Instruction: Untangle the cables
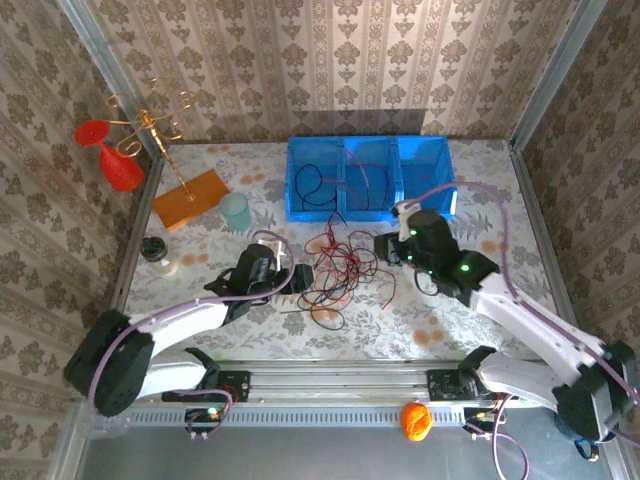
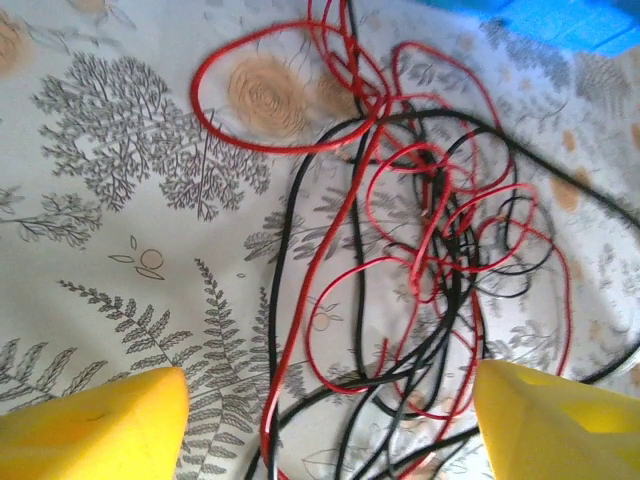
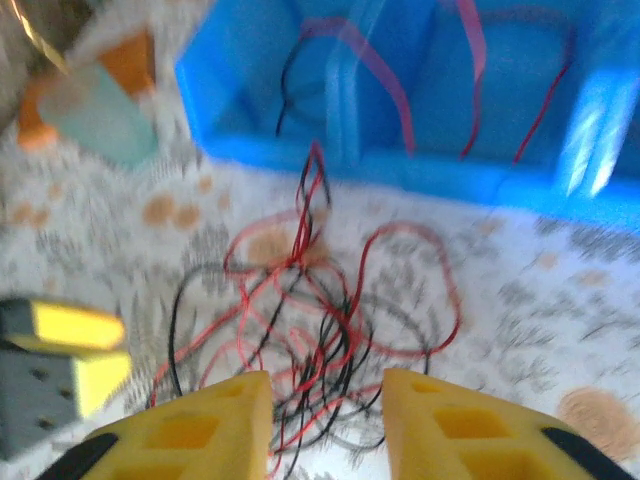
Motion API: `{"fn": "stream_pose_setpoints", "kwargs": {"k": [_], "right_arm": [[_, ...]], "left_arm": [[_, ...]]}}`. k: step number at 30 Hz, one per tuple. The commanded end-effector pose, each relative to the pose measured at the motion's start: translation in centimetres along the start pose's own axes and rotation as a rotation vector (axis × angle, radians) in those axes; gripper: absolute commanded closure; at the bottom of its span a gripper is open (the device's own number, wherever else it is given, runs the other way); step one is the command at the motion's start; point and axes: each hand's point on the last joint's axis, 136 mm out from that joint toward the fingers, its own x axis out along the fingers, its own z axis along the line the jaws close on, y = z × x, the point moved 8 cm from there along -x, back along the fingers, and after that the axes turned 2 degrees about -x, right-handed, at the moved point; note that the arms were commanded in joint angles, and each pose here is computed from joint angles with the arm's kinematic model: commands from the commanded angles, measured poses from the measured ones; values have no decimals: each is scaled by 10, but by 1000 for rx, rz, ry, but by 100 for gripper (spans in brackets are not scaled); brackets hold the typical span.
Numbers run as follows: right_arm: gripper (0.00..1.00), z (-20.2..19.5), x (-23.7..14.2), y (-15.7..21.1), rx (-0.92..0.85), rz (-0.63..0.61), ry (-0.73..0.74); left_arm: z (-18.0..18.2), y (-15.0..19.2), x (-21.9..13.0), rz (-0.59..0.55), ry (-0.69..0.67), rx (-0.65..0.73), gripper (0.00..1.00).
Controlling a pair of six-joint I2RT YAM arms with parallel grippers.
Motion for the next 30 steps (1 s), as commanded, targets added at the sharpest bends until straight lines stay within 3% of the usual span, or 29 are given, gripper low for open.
{"fn": "stream_pose_setpoints", "kwargs": {"k": [1,9,11,13,19,21,23,25,27,29,30], "right_arm": [[60,14,21,6,-5,73,-96],[52,20,80,20,-11,212,-107],[49,13,93,26,-22,230,-45],[46,8,105,33,-31,261,-3],[43,2,130,49,-30,311,17],[46,0,138,52,-29,325,20],[60,-1,144,54,-27,338,24],[76,0,142,54,-20,326,16],[92,-2,137,55,-9,307,18],[100,-3,131,58,-4,303,21],[100,-4,127,60,-1,304,24]], "left_arm": [[-3,-9,-18,-11,-47,54,22],[-28,-23,-27,-44,70,44,22],[-37,-30,-20,-40,90,45,17],[-49,-38,-9,-22,106,54,2],[-57,-53,31,-13,77,-9,1],[-56,-55,46,-3,75,-32,9],[-55,-56,59,14,85,-39,21],[-54,-56,69,38,106,-45,44],[-50,-53,73,51,100,-47,73],[-45,-51,69,48,93,-69,95],[-44,-51,63,31,103,-76,100]]}}
